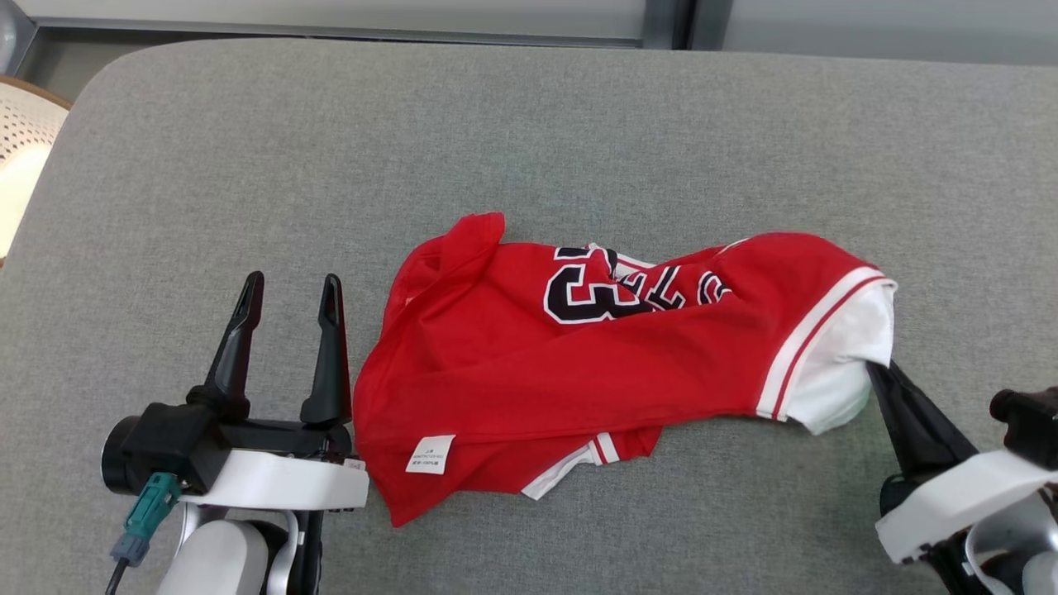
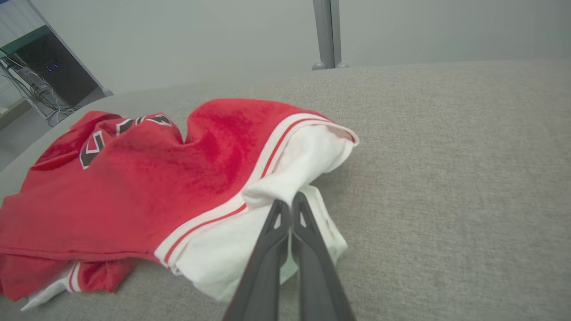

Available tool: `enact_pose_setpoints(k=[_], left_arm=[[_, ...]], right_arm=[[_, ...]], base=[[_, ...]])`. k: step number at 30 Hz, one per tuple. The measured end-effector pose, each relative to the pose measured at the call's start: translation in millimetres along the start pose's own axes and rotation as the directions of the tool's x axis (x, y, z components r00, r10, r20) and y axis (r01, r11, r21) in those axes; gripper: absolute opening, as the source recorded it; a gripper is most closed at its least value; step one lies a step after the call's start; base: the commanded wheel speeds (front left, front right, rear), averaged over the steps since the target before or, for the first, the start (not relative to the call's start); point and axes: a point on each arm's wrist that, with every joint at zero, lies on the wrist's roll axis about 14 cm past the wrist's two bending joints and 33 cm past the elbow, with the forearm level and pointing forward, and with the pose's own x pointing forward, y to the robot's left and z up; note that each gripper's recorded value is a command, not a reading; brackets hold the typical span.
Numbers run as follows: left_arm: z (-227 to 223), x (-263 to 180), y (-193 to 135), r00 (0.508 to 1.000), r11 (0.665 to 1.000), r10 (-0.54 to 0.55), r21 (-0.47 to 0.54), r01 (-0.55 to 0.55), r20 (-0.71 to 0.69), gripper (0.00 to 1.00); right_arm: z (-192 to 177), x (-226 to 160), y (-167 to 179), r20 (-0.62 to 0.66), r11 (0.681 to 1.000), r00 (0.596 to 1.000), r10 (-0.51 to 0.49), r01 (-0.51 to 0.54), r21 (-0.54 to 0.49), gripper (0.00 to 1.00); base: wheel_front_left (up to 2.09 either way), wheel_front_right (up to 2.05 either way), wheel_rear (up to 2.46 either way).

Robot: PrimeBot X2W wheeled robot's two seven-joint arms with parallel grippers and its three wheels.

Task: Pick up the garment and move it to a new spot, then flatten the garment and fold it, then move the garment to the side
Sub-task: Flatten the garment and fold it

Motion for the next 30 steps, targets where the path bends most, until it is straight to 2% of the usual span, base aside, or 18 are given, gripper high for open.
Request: enact_pose_setpoints(k=[3, 4, 5, 6, 7, 12, 15, 21, 30], left_arm=[[-6.8, 2.7, 1.4, 1.0, 1.0, 0.004, 0.0, -0.004, -0.017, 1.0], [-8.3, 4.3, 1.3, 1.0, 1.0, 0.003, 0.001, -0.003, -0.02, 1.0], [-10.4, 5.4, 1.6, 1.0, 1.0, 0.005, 0.001, -0.005, -0.025, 1.0], [-13.4, 5.7, 1.8, 0.999, 1.0, 0.005, 0.001, -0.005, -0.034, 1.0], [-16.1, 5.8, 2.4, 0.999, 1.0, 0.007, 0.002, -0.007, -0.041, 1.0], [-20.8, 10.1, 2.1, 0.999, 1.0, 0.006, 0.004, -0.006, -0.049, 1.0], [-20.8, 11.6, 1.9, 0.999, 1.0, 0.007, 0.004, -0.007, -0.047, 1.0], [-20.9, 6.5, 6.9, 0.999, 1.0, 0.023, 0.012, -0.023, -0.049, 1.0], [-23.7, -17.3, 8.8, 0.997, 0.999, 0.019, 0.031, -0.017, -0.074, 1.0]], right_arm=[[2.5, 16.9, -2.7, -0.005, 1.0, 1.0, 0.007, -0.007, 0.016, 0.0], [2.3, 22.6, -4.0, -0.009, 1.0, 1.0, 0.008, -0.008, 0.016, 0.05], [0.4, 27.7, -5.7, -0.017, 1.0, 1.0, 0.008, -0.008, 0.019, 0.05], [-0.6, 32.4, -6.4, -0.019, 1.0, 1.0, 0.01, -0.009, 0.025, 0.39], [-1.1, 36.5, -6.7, -0.017, 1.0, 1.0, 0.012, -0.011, 0.029, 1.0], [12.4, 44.0, -13.1, 0.074, 1.0, 0.997, -0.003, 0.001, 0.019, 1.0], [27.6, 36.4, -19.9, 0.16, 0.999, 0.987, -0.023, 0.028, -0.028, 1.0], [48.4, -2.8, -30.2, 0.294, 0.99, 0.953, -0.071, 0.104, -0.099, 1.0], [51.6, -59.3, -24.3, 0.344, 0.981, 0.931, -0.123, 0.166, -0.097, 1.0]], base=[[0.0, 0.0, 0.0], [0.0, 0.0, 0.0], [0.0, 0.0, 0.0], [0.0, 0.0, 0.0], [0.0, 0.0, 0.0], [0.0, 0.0, 0.0], [0.0, 0.0, 0.0], [0.0, 0.0, 0.0], [0.0, 0.0, 0.0]])
